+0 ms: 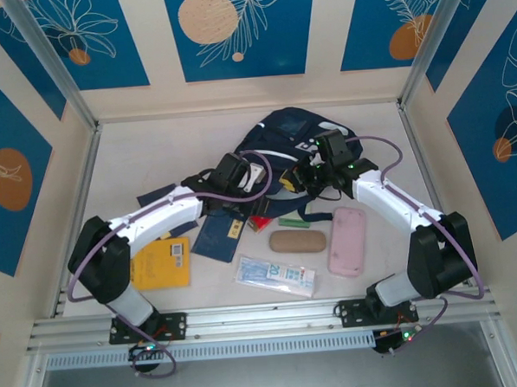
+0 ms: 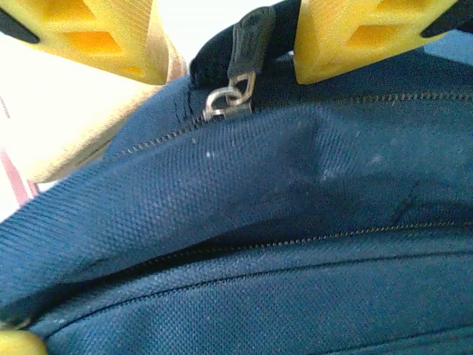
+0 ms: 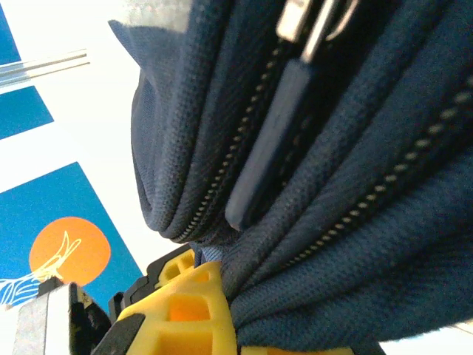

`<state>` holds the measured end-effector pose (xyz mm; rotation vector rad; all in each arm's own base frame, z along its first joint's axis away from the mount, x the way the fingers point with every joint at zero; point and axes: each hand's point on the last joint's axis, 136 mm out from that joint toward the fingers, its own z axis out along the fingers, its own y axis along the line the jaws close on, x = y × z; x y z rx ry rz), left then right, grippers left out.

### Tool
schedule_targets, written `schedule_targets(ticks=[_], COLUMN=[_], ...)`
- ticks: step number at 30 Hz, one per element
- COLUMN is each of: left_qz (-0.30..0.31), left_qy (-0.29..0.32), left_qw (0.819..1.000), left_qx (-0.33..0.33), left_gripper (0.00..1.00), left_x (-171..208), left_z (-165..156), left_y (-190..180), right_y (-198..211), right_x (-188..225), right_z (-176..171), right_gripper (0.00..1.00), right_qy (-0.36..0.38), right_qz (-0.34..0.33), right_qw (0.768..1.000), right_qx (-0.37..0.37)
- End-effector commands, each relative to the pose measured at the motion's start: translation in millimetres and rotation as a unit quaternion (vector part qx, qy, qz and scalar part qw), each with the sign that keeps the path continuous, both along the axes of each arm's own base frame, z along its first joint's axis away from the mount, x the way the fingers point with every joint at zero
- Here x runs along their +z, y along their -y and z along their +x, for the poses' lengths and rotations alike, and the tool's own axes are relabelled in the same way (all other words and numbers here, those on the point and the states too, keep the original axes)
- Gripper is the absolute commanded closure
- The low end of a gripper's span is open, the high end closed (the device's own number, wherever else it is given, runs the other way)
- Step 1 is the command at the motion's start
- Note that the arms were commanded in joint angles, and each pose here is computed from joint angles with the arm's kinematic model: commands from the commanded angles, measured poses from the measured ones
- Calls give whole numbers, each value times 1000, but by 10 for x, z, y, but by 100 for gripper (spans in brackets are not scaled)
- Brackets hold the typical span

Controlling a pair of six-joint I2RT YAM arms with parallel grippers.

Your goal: Pack books, pencil case, and school supplies into a backpack

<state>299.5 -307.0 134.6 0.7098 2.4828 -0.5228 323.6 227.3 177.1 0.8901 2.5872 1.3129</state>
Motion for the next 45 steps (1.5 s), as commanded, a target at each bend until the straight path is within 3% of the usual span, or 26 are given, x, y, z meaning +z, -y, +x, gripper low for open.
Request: schedule_targets(ticks=[1, 3, 7, 10, 23, 34, 40, 45], left_qz=[20, 27, 36, 34, 12, 16, -3, -57], left_qy=[16, 17, 27, 37, 5, -46, -89, -59], left_qw=[1000, 1000, 999, 999, 1000, 998, 991, 993], left_qx=[-2, 0, 6, 9, -6, 41, 101, 88], left_gripper=[57, 62, 89, 99, 100, 100, 100, 100], left_x=[-35, -92, -114, -50, 7, -140, -268, 132], left_z=[82, 95, 124, 121, 9, 273, 549, 674], left_y=[26, 15, -31, -65, -276, -505, -725, -621], right_y=[-209, -208, -189, -137, 143, 270, 418, 484], right_x=[226, 240, 235, 189, 76, 239, 300, 352], right_z=[-48, -45, -48, -43, 23, 35, 49, 166], right_gripper=[100, 100, 100, 100, 100, 100, 100, 100], right_qy=[24, 24, 28, 28, 47, 87, 107, 124], right_qz=[52, 54, 48, 37, -11, -4, -9, -3], right_qw=[997, 997, 998, 998, 998, 995, 993, 991], right_qx=[43, 42, 42, 38, 34, 47, 51, 52])
